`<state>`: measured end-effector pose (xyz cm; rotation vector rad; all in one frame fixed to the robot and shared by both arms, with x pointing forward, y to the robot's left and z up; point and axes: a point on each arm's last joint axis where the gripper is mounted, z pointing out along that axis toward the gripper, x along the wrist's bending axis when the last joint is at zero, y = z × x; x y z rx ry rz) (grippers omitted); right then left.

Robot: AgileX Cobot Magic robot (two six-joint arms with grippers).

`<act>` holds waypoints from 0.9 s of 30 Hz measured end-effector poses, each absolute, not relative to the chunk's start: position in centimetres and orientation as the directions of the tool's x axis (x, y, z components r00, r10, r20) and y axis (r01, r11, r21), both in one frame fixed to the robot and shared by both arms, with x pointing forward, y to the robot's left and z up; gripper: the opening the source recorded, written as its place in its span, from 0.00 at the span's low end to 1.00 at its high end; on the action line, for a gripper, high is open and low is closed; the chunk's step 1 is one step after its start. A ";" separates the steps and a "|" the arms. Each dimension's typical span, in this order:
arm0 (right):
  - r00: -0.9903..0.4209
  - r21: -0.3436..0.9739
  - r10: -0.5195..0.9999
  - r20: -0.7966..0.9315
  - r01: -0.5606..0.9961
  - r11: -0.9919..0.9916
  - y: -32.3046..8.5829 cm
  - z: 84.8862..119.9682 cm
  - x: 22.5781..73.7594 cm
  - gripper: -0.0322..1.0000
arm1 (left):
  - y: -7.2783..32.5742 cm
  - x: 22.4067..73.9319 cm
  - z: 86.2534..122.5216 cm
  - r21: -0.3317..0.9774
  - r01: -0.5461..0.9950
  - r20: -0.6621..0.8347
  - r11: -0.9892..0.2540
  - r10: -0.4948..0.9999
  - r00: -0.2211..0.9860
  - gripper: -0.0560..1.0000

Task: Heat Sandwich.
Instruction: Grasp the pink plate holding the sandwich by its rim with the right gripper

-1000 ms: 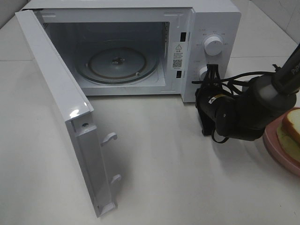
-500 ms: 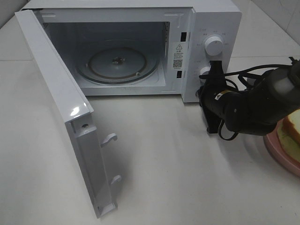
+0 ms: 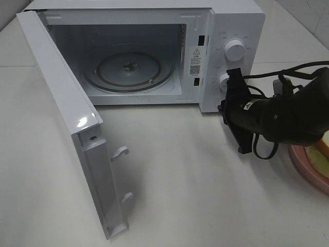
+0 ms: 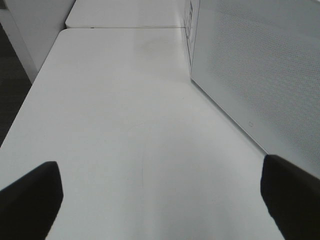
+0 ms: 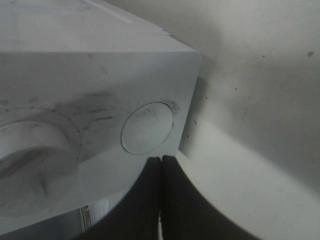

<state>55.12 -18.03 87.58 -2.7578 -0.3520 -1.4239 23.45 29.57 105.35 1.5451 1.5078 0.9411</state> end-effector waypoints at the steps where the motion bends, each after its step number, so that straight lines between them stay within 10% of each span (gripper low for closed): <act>1: 0.561 0.095 0.205 0.802 0.219 -0.971 -18.1 87.8 54.9 0.05 | 29.6 23.4 105.4 0.901 0.434 -0.006 -0.007 1.000 0.028 0.99; 12: 0.539 0.256 0.567 0.623 0.544 -0.799 -18.0 90.1 52.0 0.07 | 29.6 23.4 105.4 0.901 0.434 -0.006 -0.007 1.000 0.028 0.99; 27: 0.069 0.406 0.933 0.353 0.887 -0.219 -17.9 93.5 48.8 0.12 | 29.6 23.4 105.4 0.901 0.434 -0.006 -0.007 1.000 0.028 0.99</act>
